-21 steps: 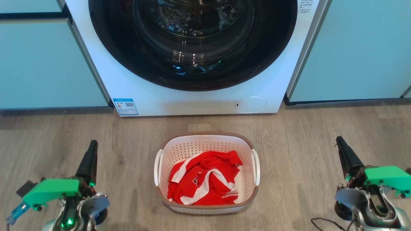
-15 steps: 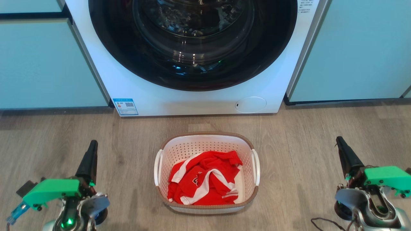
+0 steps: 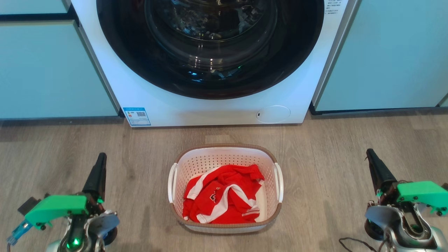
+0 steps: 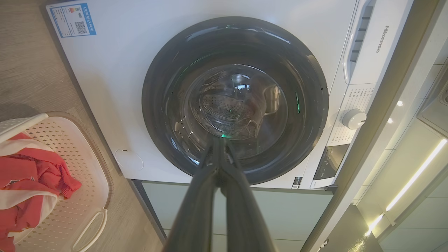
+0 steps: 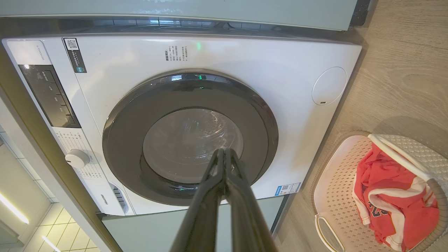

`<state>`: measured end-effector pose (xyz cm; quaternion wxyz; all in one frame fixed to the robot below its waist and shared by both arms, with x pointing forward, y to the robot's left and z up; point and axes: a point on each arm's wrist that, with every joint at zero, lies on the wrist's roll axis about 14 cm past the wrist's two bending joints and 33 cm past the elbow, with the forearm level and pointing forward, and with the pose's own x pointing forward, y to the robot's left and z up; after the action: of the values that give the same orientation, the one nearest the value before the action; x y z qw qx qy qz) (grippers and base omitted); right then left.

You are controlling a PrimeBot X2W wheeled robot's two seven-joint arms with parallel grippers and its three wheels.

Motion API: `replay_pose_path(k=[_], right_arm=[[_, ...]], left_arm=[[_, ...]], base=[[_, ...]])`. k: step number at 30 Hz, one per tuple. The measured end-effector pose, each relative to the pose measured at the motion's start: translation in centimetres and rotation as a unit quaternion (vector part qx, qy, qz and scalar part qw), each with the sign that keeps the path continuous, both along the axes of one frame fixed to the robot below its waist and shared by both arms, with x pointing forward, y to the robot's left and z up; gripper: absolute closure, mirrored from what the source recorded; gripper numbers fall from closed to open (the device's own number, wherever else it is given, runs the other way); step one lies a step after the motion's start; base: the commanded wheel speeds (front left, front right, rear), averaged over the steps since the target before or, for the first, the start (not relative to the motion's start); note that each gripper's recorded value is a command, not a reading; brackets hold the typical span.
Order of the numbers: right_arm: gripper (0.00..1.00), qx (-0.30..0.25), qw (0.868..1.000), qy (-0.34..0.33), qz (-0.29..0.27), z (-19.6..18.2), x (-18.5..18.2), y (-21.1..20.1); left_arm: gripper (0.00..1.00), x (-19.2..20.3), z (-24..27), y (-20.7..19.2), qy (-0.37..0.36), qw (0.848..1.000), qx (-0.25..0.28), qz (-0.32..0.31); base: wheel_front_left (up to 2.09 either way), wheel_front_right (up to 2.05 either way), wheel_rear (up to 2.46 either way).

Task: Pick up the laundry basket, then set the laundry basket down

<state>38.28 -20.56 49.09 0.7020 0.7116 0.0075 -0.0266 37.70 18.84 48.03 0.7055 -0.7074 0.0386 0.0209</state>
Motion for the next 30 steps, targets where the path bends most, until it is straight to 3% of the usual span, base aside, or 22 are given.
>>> replay_pose_path(k=[14, 15, 21, 30], right_arm=[[1.0, 0.0, 1.0, 0.0, 0.0, 0.0, 0.0, 0.0], [0.0, 0.0, 1.0, 0.0, 0.0, 0.0, 0.0, 0.0], [0.0, 0.006, 0.999, 0.046, -0.001, -3.1, -1.4, 0.2], [0.0, -0.005, 0.999, 0.043, -0.008, -2.8, -1.4, 0.0]], left_arm=[[1.0, 0.0, 0.0, 0.0, 0.0, 1.0, 0.0, 0.0], [0.0, 0.0, 0.0, 0.0, 0.0, 1.0, 0.0, 0.0], [0.0, -2.1, -3.7, -0.2, 0.057, 0.998, -0.005, 0.002], [0.0, -1.7, -3.2, -0.9, 0.049, 0.999, -0.002, -0.004]], base=[[0.0, 0.0, 0.0], [0.0, 0.0, 0.0], [0.0, 0.0, 0.0], [0.0, 0.0, 0.0]])
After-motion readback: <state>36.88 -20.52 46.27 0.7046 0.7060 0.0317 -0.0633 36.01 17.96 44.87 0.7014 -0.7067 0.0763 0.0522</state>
